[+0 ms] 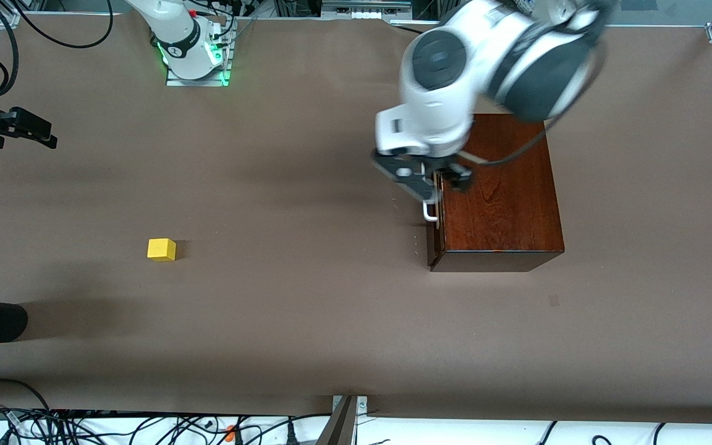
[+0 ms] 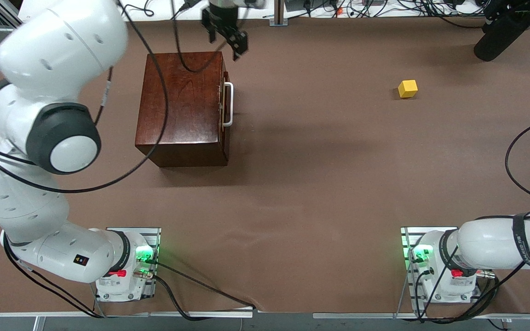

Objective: Open drawer, take yellow block, close drawer

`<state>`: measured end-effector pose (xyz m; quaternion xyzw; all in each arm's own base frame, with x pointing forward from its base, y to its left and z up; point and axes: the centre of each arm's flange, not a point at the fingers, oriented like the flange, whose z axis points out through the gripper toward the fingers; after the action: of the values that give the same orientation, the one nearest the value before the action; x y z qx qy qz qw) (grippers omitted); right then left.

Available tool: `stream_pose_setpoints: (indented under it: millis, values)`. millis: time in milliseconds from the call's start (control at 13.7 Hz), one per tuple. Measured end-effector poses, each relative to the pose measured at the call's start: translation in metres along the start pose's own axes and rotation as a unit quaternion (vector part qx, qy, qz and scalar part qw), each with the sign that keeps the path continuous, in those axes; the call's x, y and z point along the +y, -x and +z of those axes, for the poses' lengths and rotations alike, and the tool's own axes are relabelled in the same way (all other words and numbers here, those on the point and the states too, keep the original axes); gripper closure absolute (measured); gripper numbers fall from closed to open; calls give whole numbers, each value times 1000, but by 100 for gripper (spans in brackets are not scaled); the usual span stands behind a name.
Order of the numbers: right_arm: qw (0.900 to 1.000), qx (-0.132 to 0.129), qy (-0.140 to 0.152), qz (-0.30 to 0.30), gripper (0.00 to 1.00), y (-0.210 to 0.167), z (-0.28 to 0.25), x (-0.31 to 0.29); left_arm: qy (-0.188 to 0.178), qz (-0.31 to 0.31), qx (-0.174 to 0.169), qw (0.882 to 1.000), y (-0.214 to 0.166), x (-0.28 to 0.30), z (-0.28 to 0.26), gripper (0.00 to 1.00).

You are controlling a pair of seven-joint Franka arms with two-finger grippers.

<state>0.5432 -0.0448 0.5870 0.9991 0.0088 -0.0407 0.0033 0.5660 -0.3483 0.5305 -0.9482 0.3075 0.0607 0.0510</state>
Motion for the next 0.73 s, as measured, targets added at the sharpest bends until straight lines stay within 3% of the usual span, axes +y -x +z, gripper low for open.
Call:
stream_pose_setpoints:
  millis: [218, 437, 728]
  values:
    - [1000, 0, -4, -1, 0, 0, 0, -2, 20, -71, -8, 997, 35, -84, -25, 0]
    - [1000, 0, -6, -1, 0, -1, 1, -2, 23, -127, -9, 992, 66, -132, -43, 0]
    - [1000, 0, -8, -1, 0, -1, 1, -3, 59, -233, -12, 971, 110, -202, -45, 0]
